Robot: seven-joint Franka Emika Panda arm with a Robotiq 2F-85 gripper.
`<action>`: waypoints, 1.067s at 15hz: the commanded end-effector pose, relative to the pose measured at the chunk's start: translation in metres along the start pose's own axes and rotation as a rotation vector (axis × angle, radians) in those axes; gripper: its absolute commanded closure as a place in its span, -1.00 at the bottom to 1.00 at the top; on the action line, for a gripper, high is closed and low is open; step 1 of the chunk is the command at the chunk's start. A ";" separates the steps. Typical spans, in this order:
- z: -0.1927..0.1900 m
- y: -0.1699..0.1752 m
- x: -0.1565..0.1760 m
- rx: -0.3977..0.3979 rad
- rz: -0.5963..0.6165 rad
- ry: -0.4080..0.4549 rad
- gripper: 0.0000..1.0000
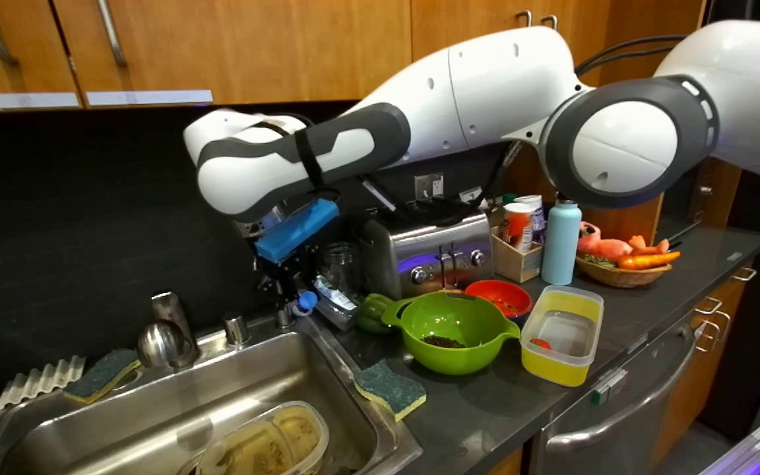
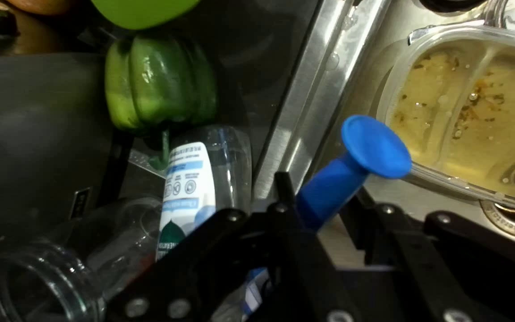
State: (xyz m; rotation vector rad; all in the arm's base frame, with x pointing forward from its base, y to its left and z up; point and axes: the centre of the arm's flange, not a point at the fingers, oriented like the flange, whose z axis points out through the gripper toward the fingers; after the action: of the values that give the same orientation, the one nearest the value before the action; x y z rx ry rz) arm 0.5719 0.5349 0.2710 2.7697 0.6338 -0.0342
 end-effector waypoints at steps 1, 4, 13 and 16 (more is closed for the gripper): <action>-0.018 0.000 -0.030 -0.010 -0.006 0.014 0.85; -0.021 -0.004 -0.032 -0.004 -0.020 0.021 0.85; 0.019 -0.027 -0.042 0.059 -0.063 -0.124 0.85; 0.026 -0.041 -0.052 0.085 -0.080 -0.157 0.85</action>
State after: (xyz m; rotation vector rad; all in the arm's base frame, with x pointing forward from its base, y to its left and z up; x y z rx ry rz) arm 0.5367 0.5491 0.2419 2.7685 0.6817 -0.2388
